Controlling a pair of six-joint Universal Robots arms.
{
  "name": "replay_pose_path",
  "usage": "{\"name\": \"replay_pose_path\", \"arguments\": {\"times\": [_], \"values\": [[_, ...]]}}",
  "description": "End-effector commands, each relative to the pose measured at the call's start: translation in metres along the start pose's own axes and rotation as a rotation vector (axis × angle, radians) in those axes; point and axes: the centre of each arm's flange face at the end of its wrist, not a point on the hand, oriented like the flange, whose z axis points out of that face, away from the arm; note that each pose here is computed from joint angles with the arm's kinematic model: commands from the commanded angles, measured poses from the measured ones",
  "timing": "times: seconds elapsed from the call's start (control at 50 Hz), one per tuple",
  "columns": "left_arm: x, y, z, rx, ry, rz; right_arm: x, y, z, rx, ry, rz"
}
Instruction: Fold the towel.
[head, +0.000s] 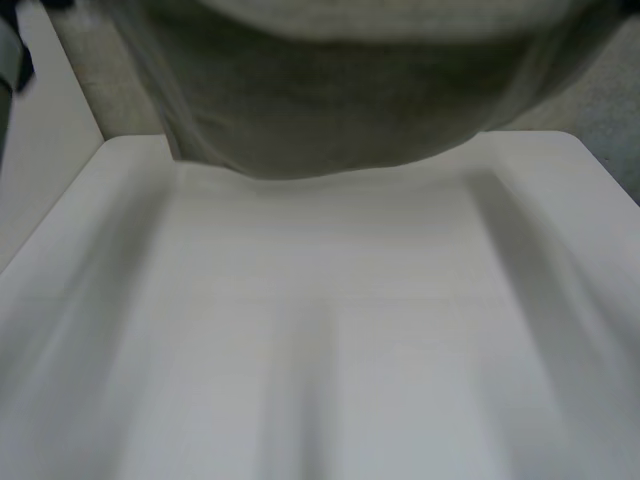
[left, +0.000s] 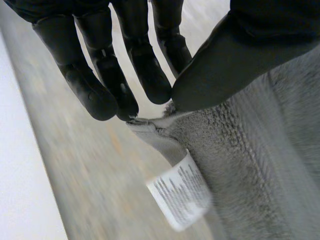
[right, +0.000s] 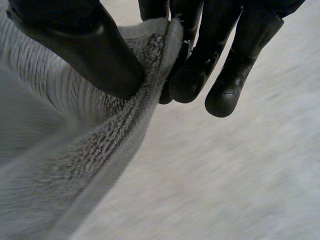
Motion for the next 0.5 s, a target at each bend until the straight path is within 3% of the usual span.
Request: {"name": "replay_pose_path", "arguments": {"times": [0.02, 0.22, 0.36, 0.5], "values": [[0.004, 0.067, -0.061, -0.283, 0.079, -0.018, -0.03, 0.035, -0.047, -0.273, -0.226, 0.094], [-0.009, 0.08, -0.117, -0.413, 0.079, -0.027, -0.032, 0.054, -0.092, -0.386, -0.29, 0.073], [-0.031, 0.04, -0.125, -0.319, 0.013, 0.011, -0.005, 0.017, -0.1, -0.329, -0.214, 0.01], [-0.035, 0.025, -0.124, -0.278, 0.052, 0.017, 0.003, 0.005, -0.102, -0.357, -0.213, 0.02]]}}
